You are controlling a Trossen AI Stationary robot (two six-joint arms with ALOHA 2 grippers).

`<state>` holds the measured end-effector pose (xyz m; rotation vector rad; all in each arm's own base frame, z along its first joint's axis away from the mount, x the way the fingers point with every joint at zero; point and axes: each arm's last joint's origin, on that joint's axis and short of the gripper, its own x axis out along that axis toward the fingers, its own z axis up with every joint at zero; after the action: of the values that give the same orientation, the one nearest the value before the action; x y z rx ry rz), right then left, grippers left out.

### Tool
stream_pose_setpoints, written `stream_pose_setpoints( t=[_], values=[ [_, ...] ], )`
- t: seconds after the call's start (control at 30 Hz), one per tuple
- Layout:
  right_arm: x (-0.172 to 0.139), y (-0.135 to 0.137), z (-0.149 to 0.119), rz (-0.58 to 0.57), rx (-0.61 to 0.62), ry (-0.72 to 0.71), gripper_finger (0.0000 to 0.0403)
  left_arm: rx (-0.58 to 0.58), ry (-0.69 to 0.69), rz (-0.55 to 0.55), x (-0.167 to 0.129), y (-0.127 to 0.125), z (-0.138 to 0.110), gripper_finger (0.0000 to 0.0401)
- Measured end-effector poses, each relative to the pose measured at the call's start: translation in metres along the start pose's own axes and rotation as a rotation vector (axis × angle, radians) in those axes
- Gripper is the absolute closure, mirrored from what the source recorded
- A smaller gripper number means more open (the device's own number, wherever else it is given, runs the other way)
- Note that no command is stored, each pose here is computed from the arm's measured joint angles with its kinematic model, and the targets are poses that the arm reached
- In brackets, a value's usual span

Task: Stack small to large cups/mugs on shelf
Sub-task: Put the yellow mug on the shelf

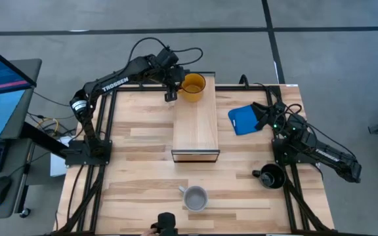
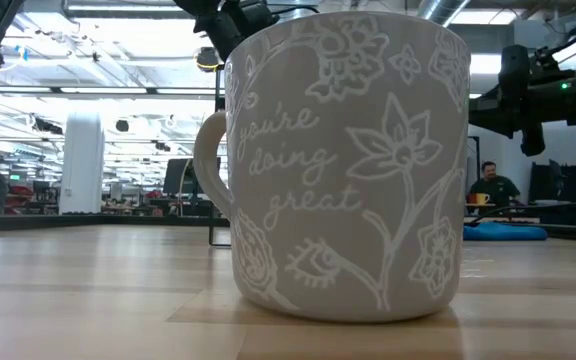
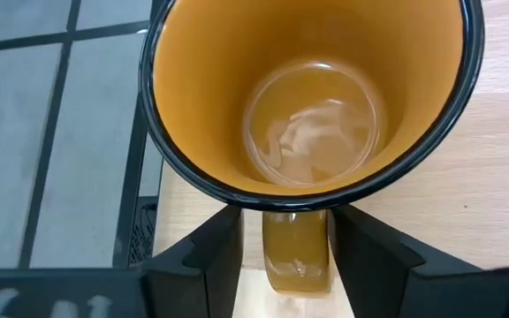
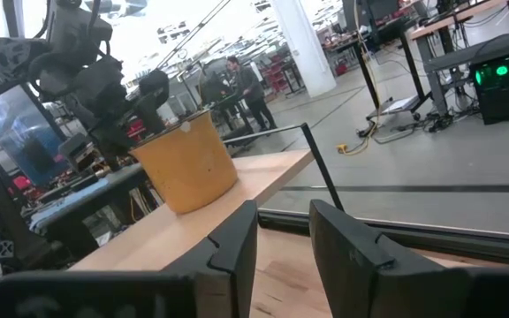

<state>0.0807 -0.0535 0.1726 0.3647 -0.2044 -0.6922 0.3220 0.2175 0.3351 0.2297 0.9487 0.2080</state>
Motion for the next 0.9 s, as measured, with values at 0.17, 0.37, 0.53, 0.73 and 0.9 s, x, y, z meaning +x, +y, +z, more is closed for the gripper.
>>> stream_pose_setpoints(
  t=[0.17,0.37,0.53,0.73,0.9],
  values=[
    [0.0,0.0,0.0,0.0,0.0,0.0,0.0274,0.001,-0.007,0.0,0.0,0.0002,0.0006,0.0235],
    [0.0,0.0,0.0,0.0,0.0,0.0,0.0274,0.035,-0.037,0.011,0.0,0.0013,0.0034,0.0234],
    [0.0,0.0,0.0,0.0,0.0,0.0,0.0274,0.036,-0.056,0.001,-0.0004,0.0013,0.0045,0.0234],
    [0.0,0.0,0.0,0.0,0.0,0.0,0.0274,0.036,-0.054,-0.001,-0.0006,0.0012,0.0043,0.0234],
    [0.0,0.0,0.0,0.0,0.0,0.0,0.0274,-0.003,-0.046,-0.006,-0.0006,0.0007,0.0035,0.0233]
  ],
)
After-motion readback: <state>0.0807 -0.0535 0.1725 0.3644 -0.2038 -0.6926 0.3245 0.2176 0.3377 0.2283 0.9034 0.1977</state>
